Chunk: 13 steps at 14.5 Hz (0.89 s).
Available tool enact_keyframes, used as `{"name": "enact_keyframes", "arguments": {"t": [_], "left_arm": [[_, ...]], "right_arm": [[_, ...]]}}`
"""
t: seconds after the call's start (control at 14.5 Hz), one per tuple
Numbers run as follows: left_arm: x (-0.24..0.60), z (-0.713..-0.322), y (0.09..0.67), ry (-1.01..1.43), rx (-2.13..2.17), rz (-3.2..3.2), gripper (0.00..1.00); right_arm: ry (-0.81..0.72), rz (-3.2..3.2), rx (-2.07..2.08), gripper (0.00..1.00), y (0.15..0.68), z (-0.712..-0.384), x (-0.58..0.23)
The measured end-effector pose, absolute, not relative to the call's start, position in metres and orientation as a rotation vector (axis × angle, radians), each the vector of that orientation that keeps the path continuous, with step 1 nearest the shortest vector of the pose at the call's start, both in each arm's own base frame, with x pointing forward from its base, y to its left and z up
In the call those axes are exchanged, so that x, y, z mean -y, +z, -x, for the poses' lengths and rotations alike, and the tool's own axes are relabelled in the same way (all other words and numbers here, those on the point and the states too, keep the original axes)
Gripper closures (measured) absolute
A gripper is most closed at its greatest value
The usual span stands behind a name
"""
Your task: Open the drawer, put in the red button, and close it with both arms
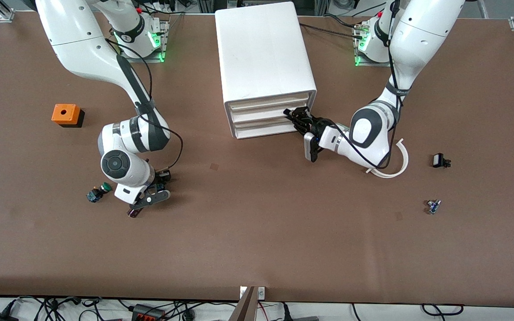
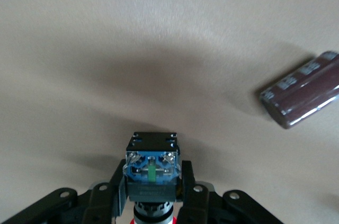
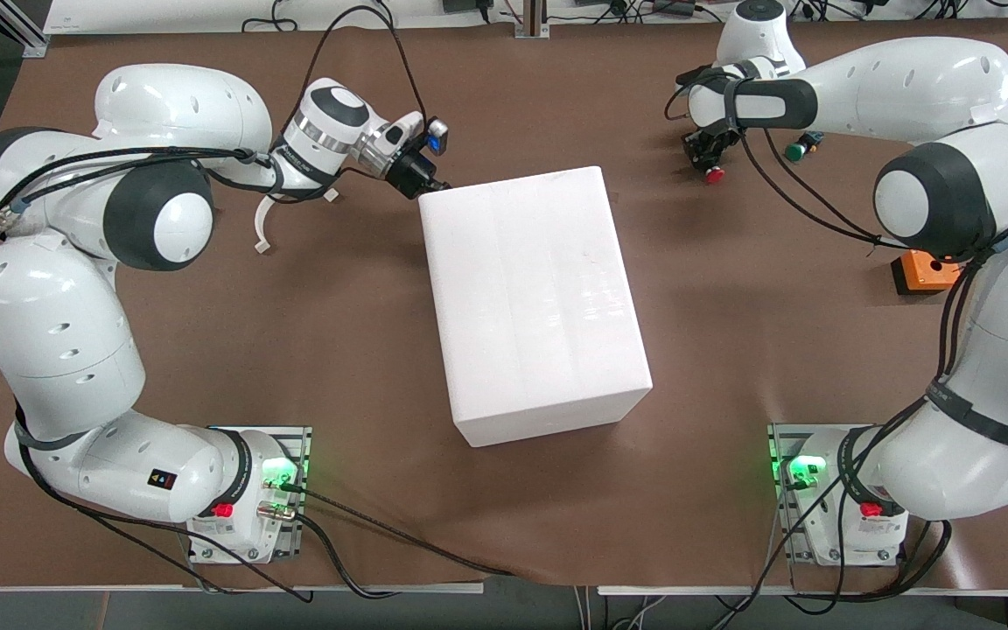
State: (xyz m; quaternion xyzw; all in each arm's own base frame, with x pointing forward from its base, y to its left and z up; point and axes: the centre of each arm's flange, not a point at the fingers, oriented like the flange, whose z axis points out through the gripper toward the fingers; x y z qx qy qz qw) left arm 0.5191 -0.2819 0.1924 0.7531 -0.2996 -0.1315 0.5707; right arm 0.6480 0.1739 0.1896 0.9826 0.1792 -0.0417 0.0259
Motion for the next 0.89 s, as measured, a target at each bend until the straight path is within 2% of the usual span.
{"name": "enact_keyframes", "arguments": {"t": [0.21, 0.48, 0.55, 0.89], "left_arm": [[0.269, -0.557, 0.188, -0.249, 0.692, -1.763, 0.85], [0.262, -0.582, 0.19, -0.204, 0.697, -1.768, 0.85], [0.259, -0.585, 0.19, -0.198, 0.692, -1.778, 0.81], [0.236, -0.608, 0.199, -0.184, 0.648, -1.846, 0.34]], "right_arm": [[-0.022, -3.045, -0.569, 0.57, 0.223, -0.665, -0.185], [0.036, -3.044, -0.592, 0.57, 0.316, -0.69, -0.207], [0.03, -3.043, -0.599, 0.57, 0.338, -0.692, -0.213], [0.017, -3.038, -0.721, 0.57, 0.414, -0.676, -0.286]]}}
